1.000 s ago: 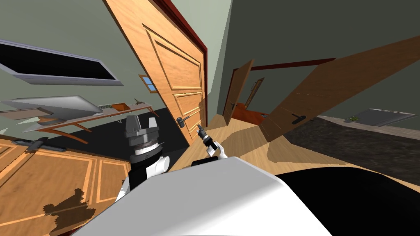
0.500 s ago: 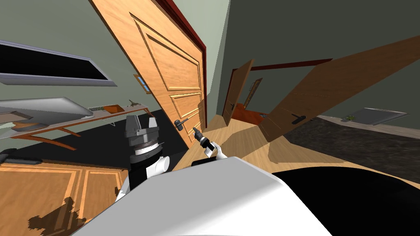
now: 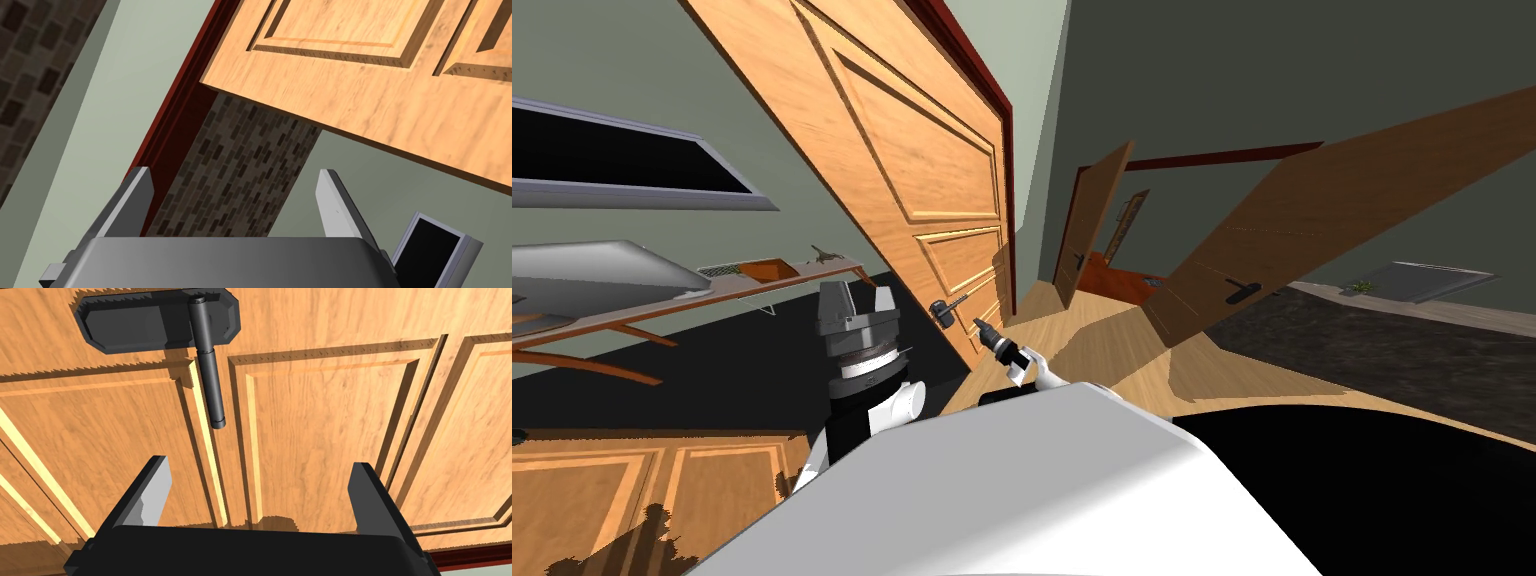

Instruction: Push the door open

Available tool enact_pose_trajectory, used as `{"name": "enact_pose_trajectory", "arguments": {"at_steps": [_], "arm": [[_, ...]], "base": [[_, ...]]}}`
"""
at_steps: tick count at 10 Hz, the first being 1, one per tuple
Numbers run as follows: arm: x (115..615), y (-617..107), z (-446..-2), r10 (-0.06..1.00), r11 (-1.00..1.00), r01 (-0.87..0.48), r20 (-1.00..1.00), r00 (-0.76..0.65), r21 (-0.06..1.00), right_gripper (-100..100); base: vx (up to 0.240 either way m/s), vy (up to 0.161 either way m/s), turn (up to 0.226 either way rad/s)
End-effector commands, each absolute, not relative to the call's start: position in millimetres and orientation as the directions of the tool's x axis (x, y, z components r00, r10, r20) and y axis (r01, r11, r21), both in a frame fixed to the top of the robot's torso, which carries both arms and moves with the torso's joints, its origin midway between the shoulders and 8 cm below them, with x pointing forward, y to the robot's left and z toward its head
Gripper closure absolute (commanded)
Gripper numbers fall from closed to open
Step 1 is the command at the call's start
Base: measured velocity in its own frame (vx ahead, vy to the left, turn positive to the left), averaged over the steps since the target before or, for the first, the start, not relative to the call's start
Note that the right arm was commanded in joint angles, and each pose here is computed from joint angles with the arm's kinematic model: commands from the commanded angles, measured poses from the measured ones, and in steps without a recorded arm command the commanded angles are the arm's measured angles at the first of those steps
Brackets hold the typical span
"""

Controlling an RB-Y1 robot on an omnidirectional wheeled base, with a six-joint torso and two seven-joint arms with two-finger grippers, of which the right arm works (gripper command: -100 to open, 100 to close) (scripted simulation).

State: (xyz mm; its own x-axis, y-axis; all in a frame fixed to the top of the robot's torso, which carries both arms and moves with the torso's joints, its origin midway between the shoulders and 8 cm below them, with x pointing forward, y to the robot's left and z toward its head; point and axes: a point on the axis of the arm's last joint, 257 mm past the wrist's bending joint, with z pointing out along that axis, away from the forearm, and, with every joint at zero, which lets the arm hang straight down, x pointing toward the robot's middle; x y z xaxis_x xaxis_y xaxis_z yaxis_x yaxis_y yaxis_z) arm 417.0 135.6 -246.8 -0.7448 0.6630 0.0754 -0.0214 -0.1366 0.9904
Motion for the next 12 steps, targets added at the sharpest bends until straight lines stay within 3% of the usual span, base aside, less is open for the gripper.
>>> {"name": "enact_pose_trajectory", "arguments": {"at_steps": [1, 10, 12], "arm": [[411.9, 145.4, -254.7, 0.644, -0.116, -0.013, 0.065, -0.762, 0.993, -100], [391.6, 178.8, -288.7, 0.559, -0.013, 0.000, 0.007, -0.829, 1.000, -100], [395.3, 174.5, -293.4, 0.566, -0.002, 0.001, 0.001, -0.824, 1.000, -100]], "base": [[0.137, 0.041, -0.041], [0.152, 0.037, -0.034], [0.099, 0.147, 0.038]]}}
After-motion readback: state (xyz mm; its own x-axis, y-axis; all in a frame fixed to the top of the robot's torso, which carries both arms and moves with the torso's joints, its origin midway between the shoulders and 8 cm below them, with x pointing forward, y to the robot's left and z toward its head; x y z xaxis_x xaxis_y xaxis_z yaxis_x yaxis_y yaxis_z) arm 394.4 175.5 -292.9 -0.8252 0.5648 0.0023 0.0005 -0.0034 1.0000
